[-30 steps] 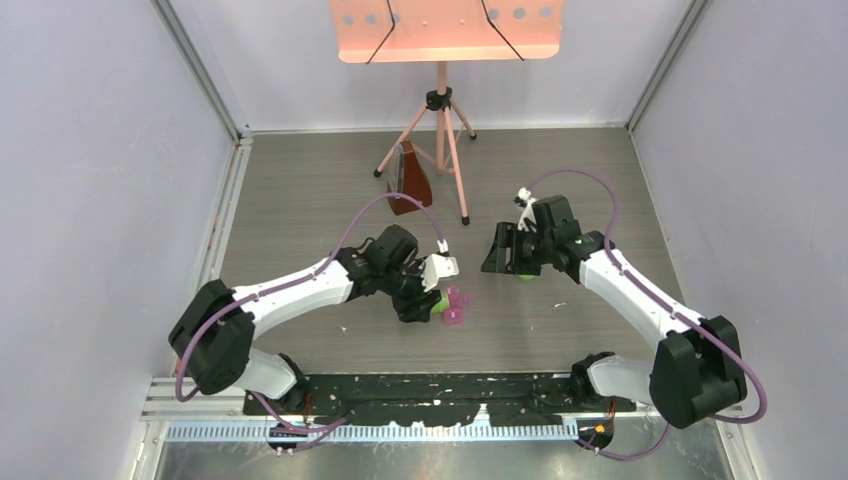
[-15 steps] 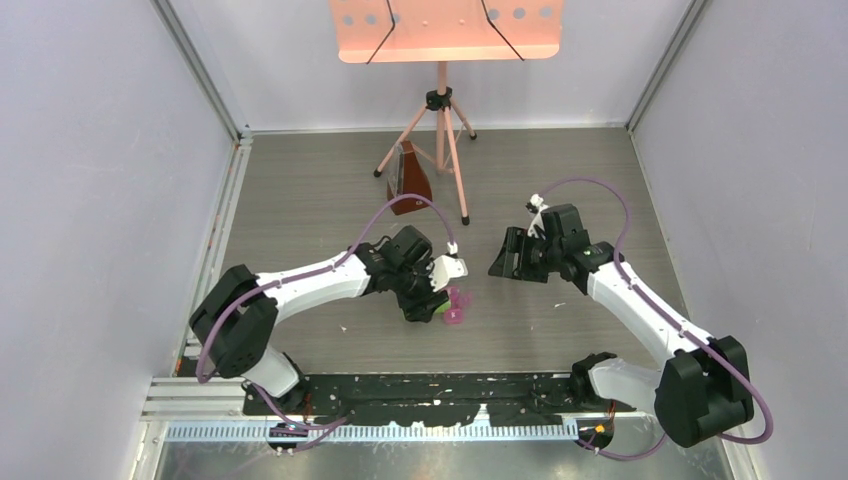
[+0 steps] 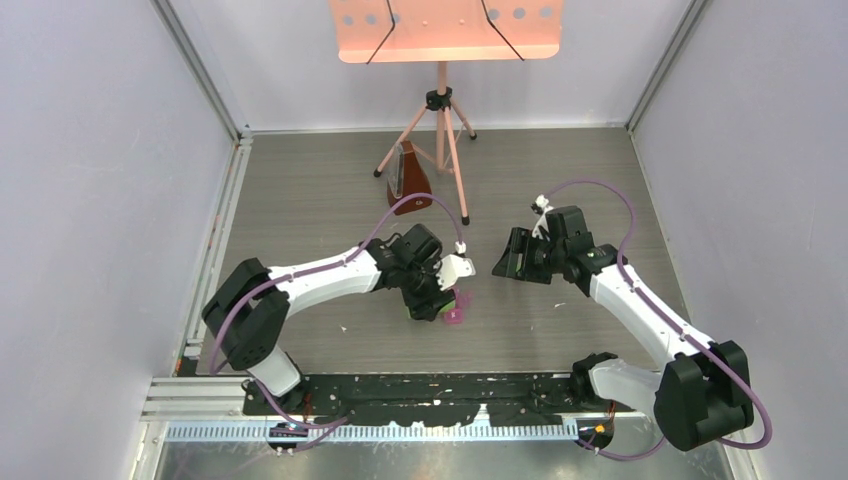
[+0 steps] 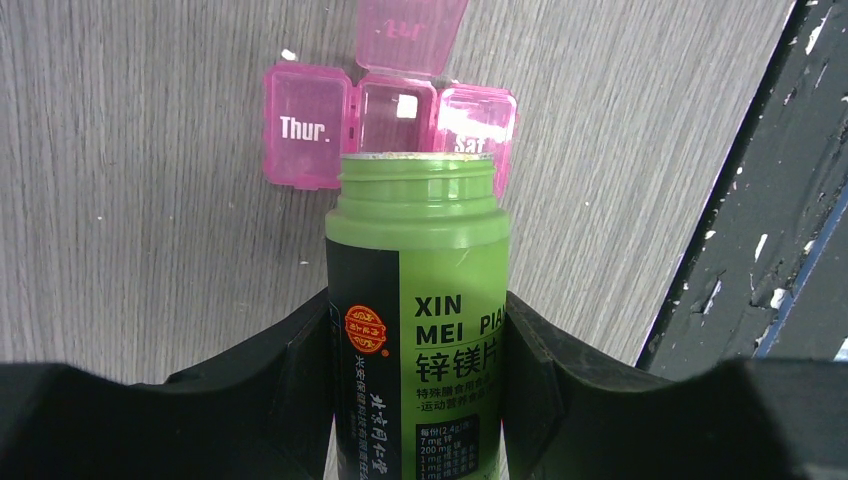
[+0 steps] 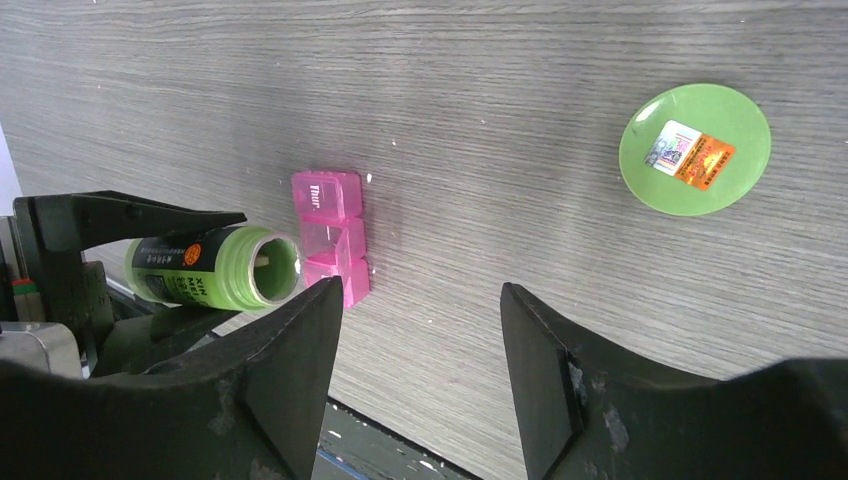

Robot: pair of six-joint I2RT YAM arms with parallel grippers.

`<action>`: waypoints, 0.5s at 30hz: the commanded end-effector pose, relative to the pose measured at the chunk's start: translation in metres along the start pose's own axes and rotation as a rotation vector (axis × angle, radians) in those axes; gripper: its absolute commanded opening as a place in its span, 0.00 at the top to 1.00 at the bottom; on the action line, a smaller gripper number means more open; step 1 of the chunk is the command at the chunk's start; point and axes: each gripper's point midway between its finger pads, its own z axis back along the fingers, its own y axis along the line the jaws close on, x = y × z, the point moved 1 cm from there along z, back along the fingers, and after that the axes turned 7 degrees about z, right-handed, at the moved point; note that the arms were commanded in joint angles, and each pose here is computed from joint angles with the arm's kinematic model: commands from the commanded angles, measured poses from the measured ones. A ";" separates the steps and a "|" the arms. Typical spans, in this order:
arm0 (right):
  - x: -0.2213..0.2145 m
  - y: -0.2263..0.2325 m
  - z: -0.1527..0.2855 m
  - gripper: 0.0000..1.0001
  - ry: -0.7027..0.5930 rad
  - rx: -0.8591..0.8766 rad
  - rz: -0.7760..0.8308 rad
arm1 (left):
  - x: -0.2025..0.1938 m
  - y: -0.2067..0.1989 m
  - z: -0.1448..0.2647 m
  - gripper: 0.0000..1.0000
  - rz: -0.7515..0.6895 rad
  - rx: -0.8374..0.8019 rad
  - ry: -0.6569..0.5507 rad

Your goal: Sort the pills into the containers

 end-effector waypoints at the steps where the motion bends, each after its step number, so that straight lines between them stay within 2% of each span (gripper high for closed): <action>1: 0.009 0.001 0.002 0.34 -0.042 0.004 -0.009 | 0.013 0.001 0.004 1.00 0.003 0.014 -0.004; 15: 0.007 -0.009 0.000 0.35 -0.044 -0.013 -0.024 | 0.015 -0.002 0.004 1.00 0.008 0.042 0.085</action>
